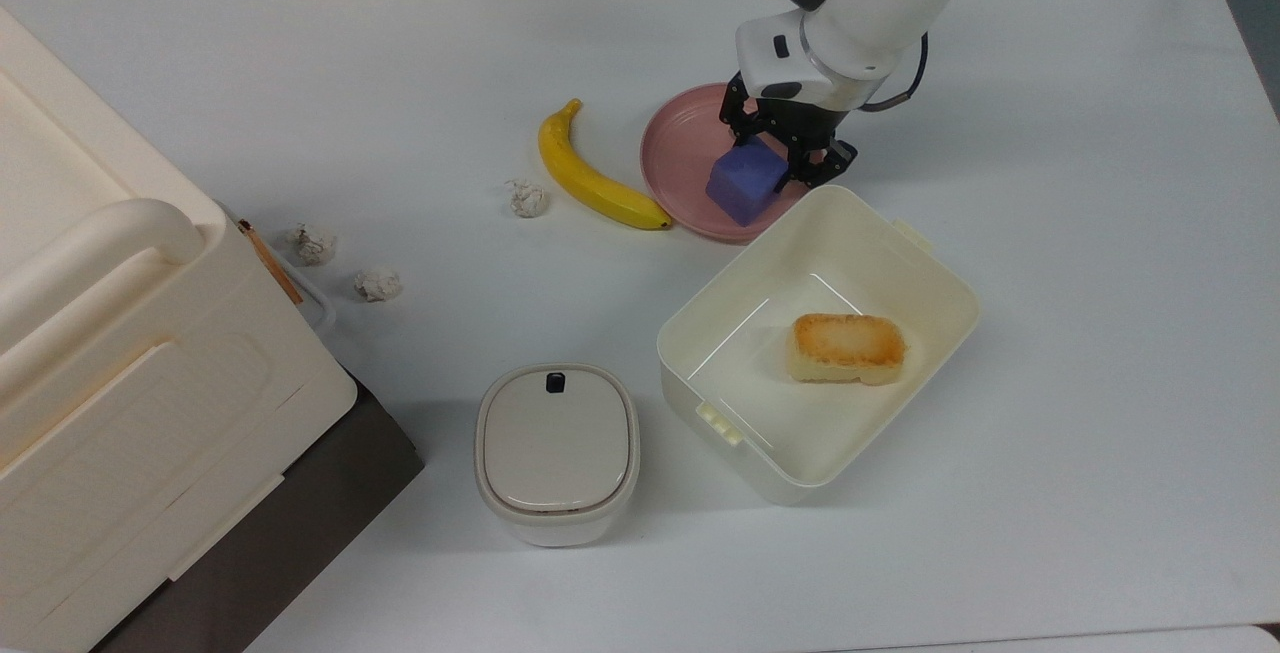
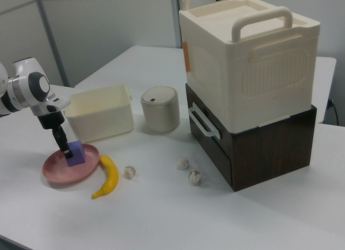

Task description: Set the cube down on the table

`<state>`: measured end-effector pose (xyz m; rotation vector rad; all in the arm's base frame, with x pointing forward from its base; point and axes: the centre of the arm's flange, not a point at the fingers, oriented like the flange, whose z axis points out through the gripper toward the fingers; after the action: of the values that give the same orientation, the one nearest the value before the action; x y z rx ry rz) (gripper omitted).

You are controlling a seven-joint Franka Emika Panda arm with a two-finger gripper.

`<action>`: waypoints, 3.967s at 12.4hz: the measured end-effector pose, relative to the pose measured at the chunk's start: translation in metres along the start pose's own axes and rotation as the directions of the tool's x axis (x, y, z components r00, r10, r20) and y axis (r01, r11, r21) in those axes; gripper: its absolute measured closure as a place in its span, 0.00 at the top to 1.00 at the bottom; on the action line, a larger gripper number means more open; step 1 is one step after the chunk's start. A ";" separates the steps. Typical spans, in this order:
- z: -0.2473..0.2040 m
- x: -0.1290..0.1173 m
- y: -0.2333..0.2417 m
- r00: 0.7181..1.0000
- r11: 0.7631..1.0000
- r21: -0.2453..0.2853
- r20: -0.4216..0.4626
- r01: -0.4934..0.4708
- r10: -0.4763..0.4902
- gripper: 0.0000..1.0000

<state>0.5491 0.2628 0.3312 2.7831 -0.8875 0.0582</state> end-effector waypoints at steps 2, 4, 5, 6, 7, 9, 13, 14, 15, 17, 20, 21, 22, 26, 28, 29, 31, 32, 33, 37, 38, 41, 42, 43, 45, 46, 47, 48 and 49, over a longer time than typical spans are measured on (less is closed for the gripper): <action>-0.001 0.003 0.001 1.000 1.000 0.001 -0.002 -0.004 0.004 0.54; -0.006 0.009 0.004 1.000 1.000 0.007 -0.012 -0.014 0.015 0.53; -0.009 0.014 0.007 1.000 1.000 0.011 -0.017 -0.024 0.024 0.52; -0.015 0.024 0.013 0.999 0.999 0.018 -0.025 -0.041 0.042 0.52; -0.021 0.035 0.020 0.998 0.998 0.026 -0.034 -0.061 0.062 0.52; -0.027 0.074 0.043 0.990 0.991 0.032 -0.049 -0.131 0.133 0.52; -0.010 0.173 0.115 0.947 0.949 0.011 -0.073 -0.314 0.314 0.52; -0.007 0.183 0.124 0.939 0.942 0.011 -0.078 -0.336 0.336 0.54; -0.006 0.189 0.130 0.934 0.937 0.011 -0.081 -0.349 0.349 0.62; -0.006 0.190 0.131 0.933 0.937 0.011 -0.082 -0.350 0.350 0.91; -0.008 0.189 0.129 0.934 0.937 0.016 -0.084 -0.348 0.348 1.00; -0.011 0.193 0.131 0.931 0.935 0.021 -0.087 -0.354 0.354 1.00; -0.015 0.199 0.136 0.933 0.936 0.030 -0.084 -0.350 0.351 1.00; -0.075 0.215 0.178 0.990 0.991 0.037 0.057 -0.131 0.129 1.00; -0.111 0.221 0.210 0.998 0.996 0.088 0.056 -0.011 0.006 1.00; -0.133 0.227 0.235 0.998 0.991 0.125 0.029 0.052 -0.056 1.00; -0.162 0.228 0.264 0.987 0.974 0.160 -0.017 0.161 -0.160 1.00; -0.174 0.226 0.277 0.980 0.966 0.168 -0.033 0.197 -0.194 1.00; -0.184 0.225 0.286 0.978 0.963 0.172 -0.049 0.209 -0.204 1.00; -0.219 0.229 0.331 0.984 0.962 0.210 -0.073 0.175 -0.163 1.00; -0.227 0.230 0.339 0.982 0.958 0.220 -0.078 0.183 -0.170 1.00; -0.236 0.233 0.353 0.968 0.944 0.218 -0.091 0.248 -0.233 1.00; -0.235 0.234 0.357 0.966 0.942 0.214 -0.085 0.258 -0.246 1.00; -0.232 0.236 0.362 0.967 0.943 0.212 -0.078 0.256 -0.244 1.00; -0.227 0.241 0.369 0.969 0.946 0.209 -0.069 0.246 -0.237 1.00; -0.222 0.244 0.369 0.970 0.948 0.208 -0.061 0.242 -0.234 1.00; -0.221 0.244 0.368 0.975 0.951 0.217 -0.052 0.223 -0.216 1.00; -0.220 0.244 0.367 0.985 0.957 0.233 -0.036 0.173 -0.169 1.00; -0.220 0.244 0.365 0.994 0.965 0.241 -0.018 0.107 -0.106 1.00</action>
<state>0.5443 -0.1164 0.6423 3.0500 -0.7742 0.1674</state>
